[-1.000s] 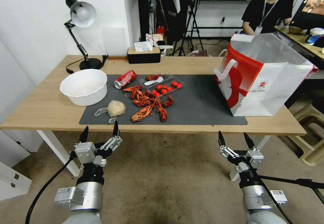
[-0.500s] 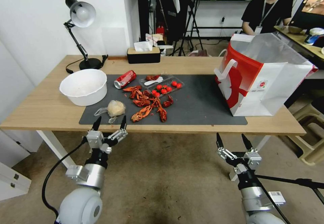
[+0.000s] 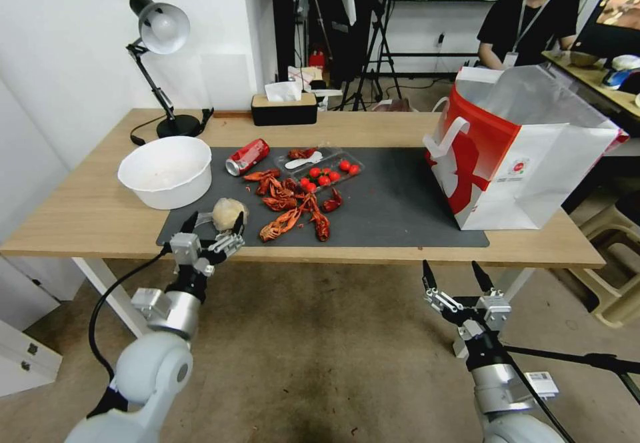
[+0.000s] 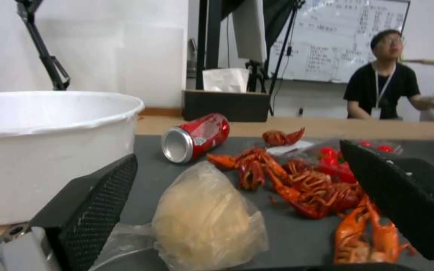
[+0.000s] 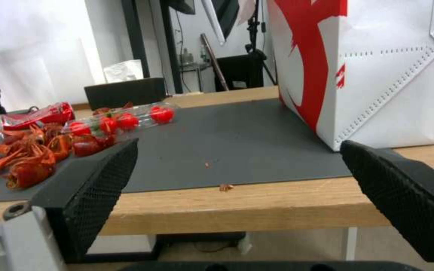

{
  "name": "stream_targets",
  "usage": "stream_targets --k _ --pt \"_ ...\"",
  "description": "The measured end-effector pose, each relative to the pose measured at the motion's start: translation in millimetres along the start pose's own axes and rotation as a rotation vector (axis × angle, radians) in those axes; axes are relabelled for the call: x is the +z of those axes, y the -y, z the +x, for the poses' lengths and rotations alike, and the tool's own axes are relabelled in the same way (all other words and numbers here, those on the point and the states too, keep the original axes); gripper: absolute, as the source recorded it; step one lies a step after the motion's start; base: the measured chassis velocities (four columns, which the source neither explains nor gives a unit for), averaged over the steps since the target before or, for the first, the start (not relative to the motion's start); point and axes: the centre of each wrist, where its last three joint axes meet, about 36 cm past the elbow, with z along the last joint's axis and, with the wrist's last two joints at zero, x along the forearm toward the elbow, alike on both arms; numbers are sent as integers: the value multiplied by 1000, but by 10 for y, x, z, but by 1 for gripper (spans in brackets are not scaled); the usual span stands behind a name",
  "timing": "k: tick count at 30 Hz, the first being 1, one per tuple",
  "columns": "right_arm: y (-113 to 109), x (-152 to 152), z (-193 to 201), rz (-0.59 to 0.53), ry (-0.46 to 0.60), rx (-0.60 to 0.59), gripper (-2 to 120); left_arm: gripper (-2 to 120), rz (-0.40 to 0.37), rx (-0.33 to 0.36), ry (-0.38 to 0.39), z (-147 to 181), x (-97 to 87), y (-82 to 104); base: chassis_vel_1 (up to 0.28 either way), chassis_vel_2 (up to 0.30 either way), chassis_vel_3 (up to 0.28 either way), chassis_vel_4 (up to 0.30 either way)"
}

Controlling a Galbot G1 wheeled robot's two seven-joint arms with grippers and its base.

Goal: Pick up the trash from the table and place it into the takeout bag.

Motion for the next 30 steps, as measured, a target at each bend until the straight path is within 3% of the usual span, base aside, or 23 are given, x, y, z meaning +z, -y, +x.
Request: stream_targets --k 10,17,30 --pt "22 31 -44 9 -7 6 100 100 -84 15 -105 -240 -38 -184 0 0 0 0" --pt "25 40 -51 16 -11 11 100 100 -123 -6 -202 -337 -101 -198 0 0 0 0" --pt "31 52 -25 27 -12 30 100 100 -100 -26 -306 -537 -164 -248 0 0 0 0"
